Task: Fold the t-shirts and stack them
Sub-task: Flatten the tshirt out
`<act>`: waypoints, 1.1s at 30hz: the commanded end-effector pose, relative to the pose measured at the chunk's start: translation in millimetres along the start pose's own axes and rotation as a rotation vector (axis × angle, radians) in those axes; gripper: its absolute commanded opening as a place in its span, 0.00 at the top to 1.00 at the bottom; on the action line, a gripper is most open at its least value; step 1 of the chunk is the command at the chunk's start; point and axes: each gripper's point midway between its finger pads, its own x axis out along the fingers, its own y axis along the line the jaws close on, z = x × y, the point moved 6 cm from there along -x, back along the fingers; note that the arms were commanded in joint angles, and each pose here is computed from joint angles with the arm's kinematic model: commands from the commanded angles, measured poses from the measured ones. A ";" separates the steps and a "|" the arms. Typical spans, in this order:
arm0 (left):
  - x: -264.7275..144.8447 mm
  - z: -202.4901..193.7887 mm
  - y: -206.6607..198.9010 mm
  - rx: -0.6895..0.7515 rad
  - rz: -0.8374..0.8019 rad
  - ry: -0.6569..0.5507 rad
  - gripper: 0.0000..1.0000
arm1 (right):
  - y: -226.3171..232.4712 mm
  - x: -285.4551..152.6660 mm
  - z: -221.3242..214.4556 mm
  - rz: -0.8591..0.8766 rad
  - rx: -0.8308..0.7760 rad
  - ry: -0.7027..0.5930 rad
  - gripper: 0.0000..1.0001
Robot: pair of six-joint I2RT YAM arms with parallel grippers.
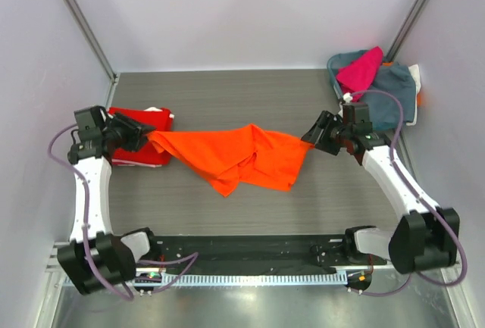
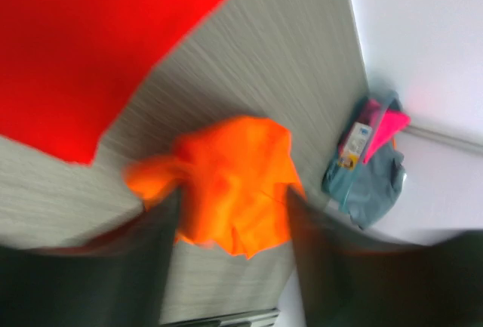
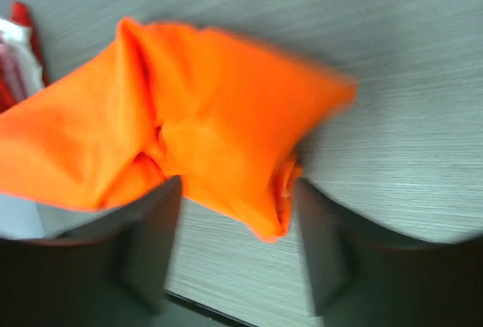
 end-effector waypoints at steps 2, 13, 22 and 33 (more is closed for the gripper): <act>34.4 21.4 -24.2 0.082 -0.037 -0.043 0.11 | 8.0 12.4 22.4 0.037 -0.033 -0.064 0.23; 38.5 -85.2 -3.3 0.325 0.078 0.050 0.00 | -27.5 39.4 -57.2 0.085 0.065 0.099 0.46; 17.0 -146.4 35.2 0.417 0.060 0.109 0.06 | -2.9 59.7 -88.5 0.111 0.043 0.170 0.46; 26.3 -156.0 60.1 0.291 0.107 0.019 0.00 | 2.1 65.0 -84.7 0.104 0.077 0.157 0.59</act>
